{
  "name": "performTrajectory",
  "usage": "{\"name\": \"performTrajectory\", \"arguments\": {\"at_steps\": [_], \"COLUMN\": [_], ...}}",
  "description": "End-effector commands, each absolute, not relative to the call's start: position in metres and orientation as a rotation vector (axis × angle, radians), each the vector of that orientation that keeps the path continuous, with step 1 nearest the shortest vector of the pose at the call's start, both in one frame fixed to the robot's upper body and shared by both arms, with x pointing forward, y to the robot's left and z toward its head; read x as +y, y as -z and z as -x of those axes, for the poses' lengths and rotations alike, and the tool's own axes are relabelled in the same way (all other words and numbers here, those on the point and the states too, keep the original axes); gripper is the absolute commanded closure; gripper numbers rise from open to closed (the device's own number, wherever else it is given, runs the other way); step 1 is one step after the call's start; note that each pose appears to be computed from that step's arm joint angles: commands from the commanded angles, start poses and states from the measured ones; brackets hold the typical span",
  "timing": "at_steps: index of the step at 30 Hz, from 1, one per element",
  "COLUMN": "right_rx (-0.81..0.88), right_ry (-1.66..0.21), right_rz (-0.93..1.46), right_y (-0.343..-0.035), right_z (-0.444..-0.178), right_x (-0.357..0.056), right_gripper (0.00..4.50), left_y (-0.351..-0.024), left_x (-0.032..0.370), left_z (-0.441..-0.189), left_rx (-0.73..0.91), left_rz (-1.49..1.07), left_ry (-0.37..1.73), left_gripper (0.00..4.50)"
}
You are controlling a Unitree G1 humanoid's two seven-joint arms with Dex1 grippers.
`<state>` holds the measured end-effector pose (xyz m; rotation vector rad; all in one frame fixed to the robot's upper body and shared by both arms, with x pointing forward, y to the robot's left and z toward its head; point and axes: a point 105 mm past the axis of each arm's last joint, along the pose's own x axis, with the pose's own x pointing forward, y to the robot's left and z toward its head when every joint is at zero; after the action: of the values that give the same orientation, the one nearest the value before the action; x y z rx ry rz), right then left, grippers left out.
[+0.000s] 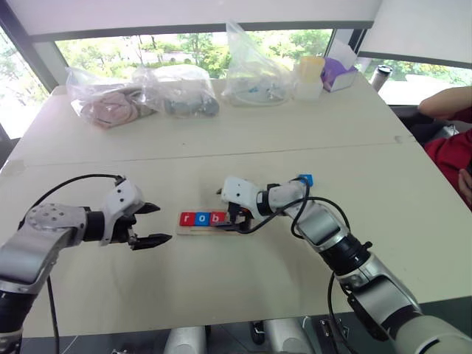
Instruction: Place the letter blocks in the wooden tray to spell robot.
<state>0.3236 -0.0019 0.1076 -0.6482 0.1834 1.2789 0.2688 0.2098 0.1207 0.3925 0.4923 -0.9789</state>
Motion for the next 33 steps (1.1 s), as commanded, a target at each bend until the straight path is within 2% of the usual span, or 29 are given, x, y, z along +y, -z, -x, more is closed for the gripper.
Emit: {"name": "performTrajectory", "arguments": {"at_steps": [1,3,5,7,11,16,23,27,33], "right_rx": [0.086,0.017,-0.021,-0.009,0.134,0.345,0.416,0.444,0.500], "right_ry": [-1.286,-1.298,-1.239,-1.168,-0.896,-0.620,-0.398,-0.260,-0.175], "right_rz": [0.633,0.536,0.448,0.424,0.408,0.284,0.201,0.240,0.263], "right_y": [-0.130,-0.155,-0.182,-0.190,-0.178,-0.149,-0.137,-0.125,-0.110], "right_z": [-0.322,-0.317,-0.318,-0.320,-0.335,-0.325,-0.304,-0.297,-0.291], "right_x": [0.005,0.002,-0.017,-0.036,-0.095,-0.137,-0.145,-0.155,-0.169], "right_gripper": [0.07,0.07,0.07,0.07,0.07,0.07,0.07,0.07,0.07], "left_y": [-0.128,-0.132,-0.138,-0.143,-0.161,-0.178,-0.181,-0.174,-0.172], "left_x": [0.207,0.205,0.203,0.202,0.193,0.178,0.174,0.174,0.172], "left_z": [-0.271,-0.271,-0.272,-0.272,-0.273,-0.271,-0.273,-0.277,-0.280], "left_rx": [0.453,0.438,0.415,0.399,0.337,0.287,0.280,0.294,0.294], "left_rz": [-0.412,-0.400,-0.383,-0.365,-0.294,-0.253,-0.259,-0.259,-0.270], "left_ry": [0.982,0.986,0.985,0.986,1.010,1.063,1.069,1.065,1.068], "left_gripper": [0.00,0.00,0.00,0.00,0.00,0.00,0.00,0.00,0.00]}}
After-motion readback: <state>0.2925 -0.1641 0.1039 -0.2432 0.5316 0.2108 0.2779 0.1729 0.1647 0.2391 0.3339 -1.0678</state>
